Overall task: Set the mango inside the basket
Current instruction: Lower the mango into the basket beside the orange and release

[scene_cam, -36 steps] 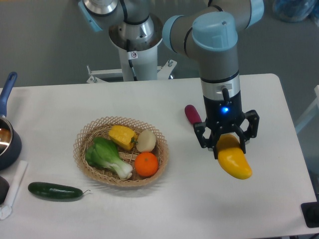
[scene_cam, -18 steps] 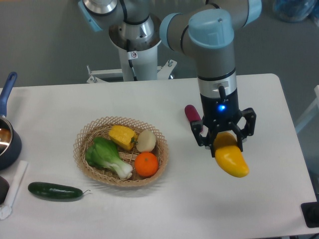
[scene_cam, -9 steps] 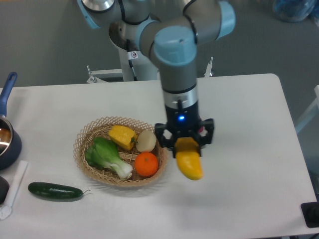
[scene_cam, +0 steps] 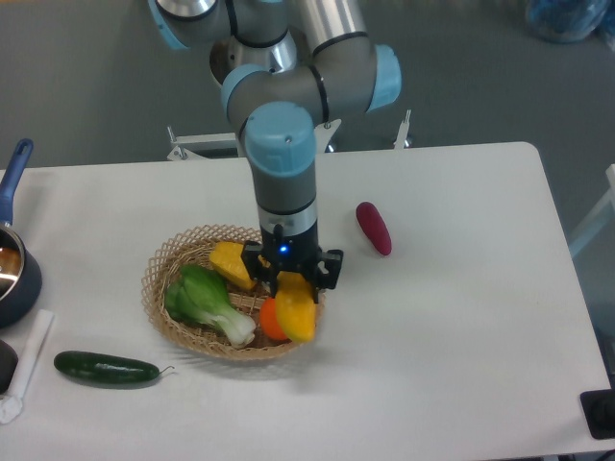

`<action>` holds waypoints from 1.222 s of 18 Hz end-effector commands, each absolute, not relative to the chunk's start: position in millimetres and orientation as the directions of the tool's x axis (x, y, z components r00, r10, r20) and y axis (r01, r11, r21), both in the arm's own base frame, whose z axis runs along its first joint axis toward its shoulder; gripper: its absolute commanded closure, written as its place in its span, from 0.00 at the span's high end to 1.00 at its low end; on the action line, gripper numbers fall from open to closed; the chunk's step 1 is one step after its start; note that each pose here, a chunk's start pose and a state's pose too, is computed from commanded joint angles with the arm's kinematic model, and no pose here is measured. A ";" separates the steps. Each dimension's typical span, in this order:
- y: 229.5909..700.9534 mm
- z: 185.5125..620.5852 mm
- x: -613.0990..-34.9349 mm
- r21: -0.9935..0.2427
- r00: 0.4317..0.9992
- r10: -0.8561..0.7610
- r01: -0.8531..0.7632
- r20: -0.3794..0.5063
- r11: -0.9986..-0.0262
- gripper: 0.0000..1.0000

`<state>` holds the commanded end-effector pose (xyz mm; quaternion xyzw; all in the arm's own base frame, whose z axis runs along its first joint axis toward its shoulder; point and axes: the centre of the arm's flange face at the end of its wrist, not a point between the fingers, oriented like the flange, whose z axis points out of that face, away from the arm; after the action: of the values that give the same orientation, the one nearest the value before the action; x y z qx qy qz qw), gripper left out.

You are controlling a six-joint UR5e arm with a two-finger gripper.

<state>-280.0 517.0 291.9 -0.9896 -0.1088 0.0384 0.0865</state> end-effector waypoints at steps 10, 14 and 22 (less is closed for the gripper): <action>516.4 267.3 -259.7 -0.133 0.979 0.198 0.192 -0.038 -0.972 0.61; 516.8 265.5 -259.3 -0.128 0.980 0.196 0.189 -0.040 -0.974 0.86; 508.7 305.1 -291.9 -0.122 0.950 0.232 0.210 -0.210 -0.970 1.00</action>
<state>-291.9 508.7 305.1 -0.9861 -0.1121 0.1120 0.0493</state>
